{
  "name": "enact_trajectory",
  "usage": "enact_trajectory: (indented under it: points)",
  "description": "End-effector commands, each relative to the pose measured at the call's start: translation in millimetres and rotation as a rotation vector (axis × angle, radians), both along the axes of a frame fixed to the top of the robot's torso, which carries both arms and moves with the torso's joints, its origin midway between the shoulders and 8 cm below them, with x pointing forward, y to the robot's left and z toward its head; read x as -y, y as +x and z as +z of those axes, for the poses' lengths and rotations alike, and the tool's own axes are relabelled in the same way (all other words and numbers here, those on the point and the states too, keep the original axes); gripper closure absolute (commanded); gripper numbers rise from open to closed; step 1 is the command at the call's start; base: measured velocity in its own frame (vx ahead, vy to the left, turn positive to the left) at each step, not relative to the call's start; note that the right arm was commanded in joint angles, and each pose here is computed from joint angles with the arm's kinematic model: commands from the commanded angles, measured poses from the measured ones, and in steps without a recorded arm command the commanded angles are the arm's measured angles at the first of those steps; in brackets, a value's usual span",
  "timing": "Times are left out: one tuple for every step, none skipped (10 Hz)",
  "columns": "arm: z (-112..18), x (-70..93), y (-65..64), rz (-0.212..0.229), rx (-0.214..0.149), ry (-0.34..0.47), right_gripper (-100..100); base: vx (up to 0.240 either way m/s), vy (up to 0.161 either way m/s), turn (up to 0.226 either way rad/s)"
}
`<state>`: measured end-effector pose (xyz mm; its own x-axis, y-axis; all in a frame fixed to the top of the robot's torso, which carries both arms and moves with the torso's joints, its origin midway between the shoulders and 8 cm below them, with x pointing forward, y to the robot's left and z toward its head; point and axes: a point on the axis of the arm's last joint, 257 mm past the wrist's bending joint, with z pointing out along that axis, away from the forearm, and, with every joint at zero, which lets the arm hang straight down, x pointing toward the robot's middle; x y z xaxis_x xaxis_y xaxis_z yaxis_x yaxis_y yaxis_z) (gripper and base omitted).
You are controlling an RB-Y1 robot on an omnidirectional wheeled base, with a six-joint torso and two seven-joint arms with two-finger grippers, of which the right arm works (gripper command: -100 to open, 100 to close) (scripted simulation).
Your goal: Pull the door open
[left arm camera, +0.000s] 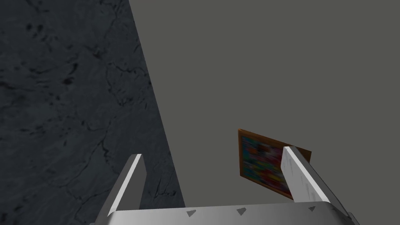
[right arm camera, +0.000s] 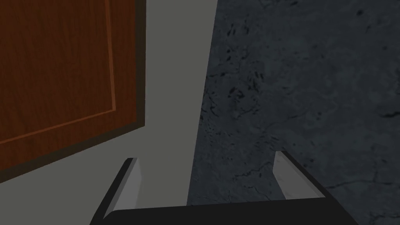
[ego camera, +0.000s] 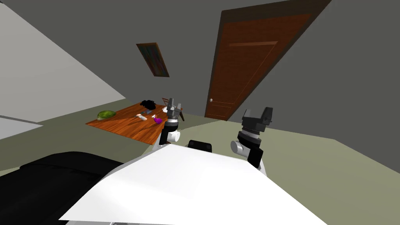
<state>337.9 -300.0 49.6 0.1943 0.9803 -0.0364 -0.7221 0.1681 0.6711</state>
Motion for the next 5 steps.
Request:
enact_trajectory:
  points:
    - [-8.5, 3.5, 5.8, 0.023, -0.009, 0.029, -100, 0.060, -0.012, 0.062]
    - [-13.6, 4.9, 9.4, 0.036, -0.015, 0.047, -100, 0.061, -0.005, 0.059]
    - [-19.2, 6.4, 13.3, 0.051, -0.021, 0.066, -100, 0.065, -0.001, 0.066]
    - [-25.6, 8.2, 17.6, 0.066, -0.028, 0.089, -100, 0.079, -0.008, 0.067]
    - [-32.1, 9.9, 21.8, 0.082, -0.035, 0.111, -100, 0.089, -0.018, 0.075]
